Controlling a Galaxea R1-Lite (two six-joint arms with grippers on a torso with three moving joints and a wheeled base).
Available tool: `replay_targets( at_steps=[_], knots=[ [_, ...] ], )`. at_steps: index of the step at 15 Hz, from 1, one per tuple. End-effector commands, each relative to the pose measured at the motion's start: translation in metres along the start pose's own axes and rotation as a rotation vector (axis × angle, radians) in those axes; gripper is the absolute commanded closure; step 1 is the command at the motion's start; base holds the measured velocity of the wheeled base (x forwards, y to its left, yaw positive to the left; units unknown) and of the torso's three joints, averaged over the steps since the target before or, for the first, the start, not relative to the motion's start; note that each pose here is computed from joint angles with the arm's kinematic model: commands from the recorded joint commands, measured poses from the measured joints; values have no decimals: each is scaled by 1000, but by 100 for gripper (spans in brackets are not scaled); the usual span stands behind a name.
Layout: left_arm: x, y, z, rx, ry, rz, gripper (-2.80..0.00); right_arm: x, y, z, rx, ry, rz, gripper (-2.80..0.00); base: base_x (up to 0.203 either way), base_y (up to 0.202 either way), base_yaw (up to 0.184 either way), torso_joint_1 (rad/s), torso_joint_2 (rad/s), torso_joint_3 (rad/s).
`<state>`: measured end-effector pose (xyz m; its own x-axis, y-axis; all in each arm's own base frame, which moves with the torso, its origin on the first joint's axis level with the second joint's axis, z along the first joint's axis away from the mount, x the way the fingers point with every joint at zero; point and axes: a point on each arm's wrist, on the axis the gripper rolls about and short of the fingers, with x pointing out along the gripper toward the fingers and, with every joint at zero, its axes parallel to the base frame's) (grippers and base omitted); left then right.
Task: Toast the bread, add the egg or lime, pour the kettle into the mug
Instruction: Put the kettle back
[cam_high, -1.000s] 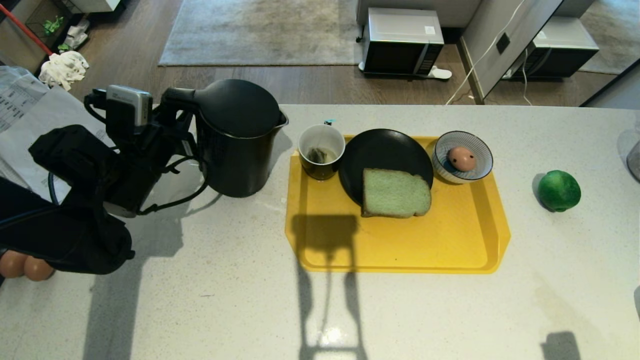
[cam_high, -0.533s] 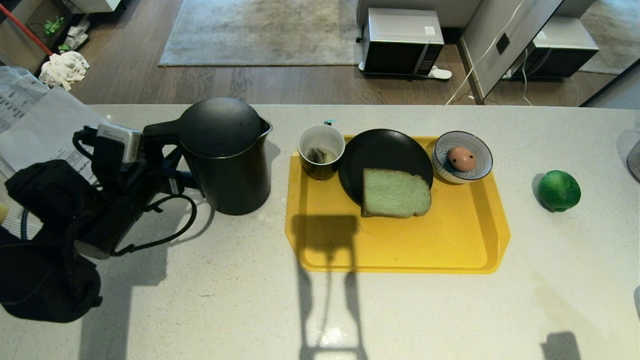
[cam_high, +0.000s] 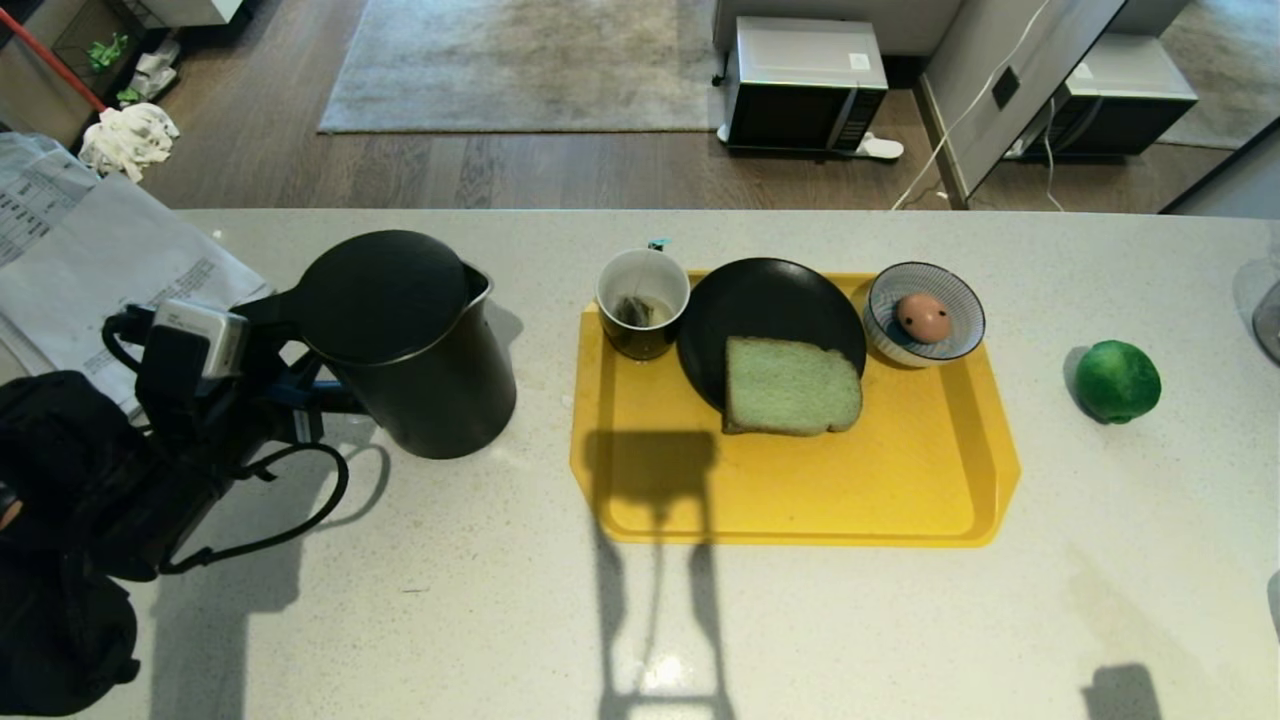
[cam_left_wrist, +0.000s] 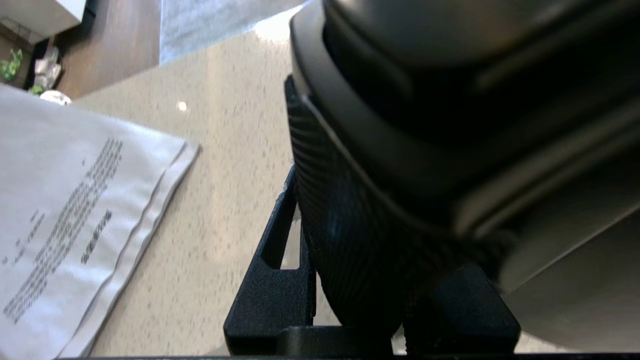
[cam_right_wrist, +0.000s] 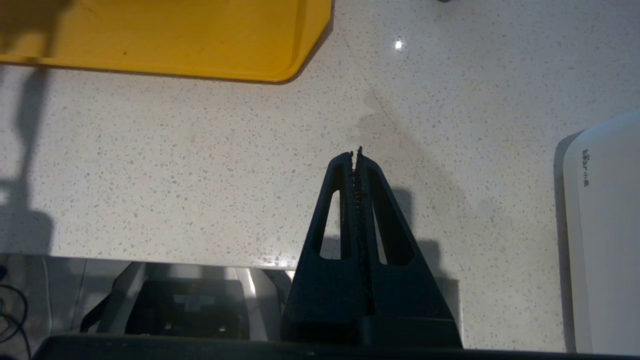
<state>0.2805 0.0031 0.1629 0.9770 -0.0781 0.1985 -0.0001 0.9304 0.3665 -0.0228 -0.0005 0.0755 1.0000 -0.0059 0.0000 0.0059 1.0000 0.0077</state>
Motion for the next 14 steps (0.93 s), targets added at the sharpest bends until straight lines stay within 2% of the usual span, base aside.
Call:
replay_targets(
  at_steps=[1,14],
  knots=[
    [-1,1,-2,2,4,4,0,0,0,0,0,2,0,0,0,0,0,0,0,0],
    [-9,-7,-7,-9,38,-28,0,0,0,0,0,2,0,0,0,0,0,0,0,0]
  ],
)
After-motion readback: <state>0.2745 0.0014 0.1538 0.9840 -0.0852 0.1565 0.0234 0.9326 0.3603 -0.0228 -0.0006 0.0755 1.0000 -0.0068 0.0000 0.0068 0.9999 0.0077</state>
